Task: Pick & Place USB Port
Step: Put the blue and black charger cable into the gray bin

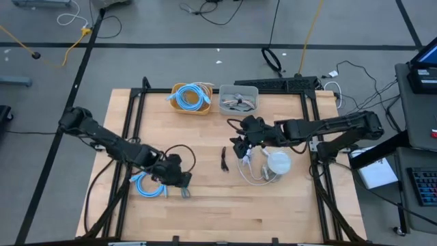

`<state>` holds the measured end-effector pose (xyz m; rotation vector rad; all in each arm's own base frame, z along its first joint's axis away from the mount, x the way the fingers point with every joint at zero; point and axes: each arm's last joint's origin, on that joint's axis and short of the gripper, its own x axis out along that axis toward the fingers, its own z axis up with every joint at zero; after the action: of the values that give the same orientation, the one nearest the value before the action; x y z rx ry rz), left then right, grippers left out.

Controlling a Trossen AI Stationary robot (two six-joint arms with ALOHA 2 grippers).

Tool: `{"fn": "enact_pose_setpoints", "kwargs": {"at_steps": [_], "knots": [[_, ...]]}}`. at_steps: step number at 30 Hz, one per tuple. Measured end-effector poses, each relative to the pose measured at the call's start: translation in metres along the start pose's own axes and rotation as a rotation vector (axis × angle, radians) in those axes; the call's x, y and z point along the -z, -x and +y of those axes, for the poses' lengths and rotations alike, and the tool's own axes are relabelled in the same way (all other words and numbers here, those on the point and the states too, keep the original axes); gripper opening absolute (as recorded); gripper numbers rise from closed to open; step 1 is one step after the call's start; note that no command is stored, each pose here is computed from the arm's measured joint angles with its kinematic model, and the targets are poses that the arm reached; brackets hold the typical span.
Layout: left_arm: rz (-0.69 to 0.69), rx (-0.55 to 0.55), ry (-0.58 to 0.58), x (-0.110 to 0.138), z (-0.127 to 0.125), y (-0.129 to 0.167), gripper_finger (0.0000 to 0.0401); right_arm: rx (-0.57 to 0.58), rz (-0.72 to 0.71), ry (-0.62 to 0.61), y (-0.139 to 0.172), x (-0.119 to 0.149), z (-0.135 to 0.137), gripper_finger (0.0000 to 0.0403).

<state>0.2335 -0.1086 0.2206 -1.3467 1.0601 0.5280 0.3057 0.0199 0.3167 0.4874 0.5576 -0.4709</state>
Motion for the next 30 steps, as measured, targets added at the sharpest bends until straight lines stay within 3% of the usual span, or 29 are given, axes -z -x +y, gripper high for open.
{"fn": "enact_pose_setpoints", "kwargs": {"at_steps": [9,19,22,26,30], "knots": [[-0.082,-0.140,0.233,0.014,0.010,-0.049,0.0177,-0.074,-0.021,0.230,0.034,-0.011,0.017,0.0212],[-0.116,-0.190,0.322,-0.002,0.012,-0.085,0.0172,-0.168,-0.085,0.374,0.078,-0.006,0.025,0.0212],[-0.123,-0.175,0.326,-0.007,0.010,-0.088,0.0135,-0.192,-0.088,0.381,0.087,-0.004,0.026,0.0212],[-0.165,-0.141,0.284,-0.013,0.003,-0.085,0.0024,-0.201,-0.071,0.400,0.094,0.000,0.025,0.0212],[-0.243,-0.014,0.241,-0.027,-0.018,-0.080,0.0007,-0.194,-0.034,0.410,0.096,0.005,0.024,0.0212]]}}
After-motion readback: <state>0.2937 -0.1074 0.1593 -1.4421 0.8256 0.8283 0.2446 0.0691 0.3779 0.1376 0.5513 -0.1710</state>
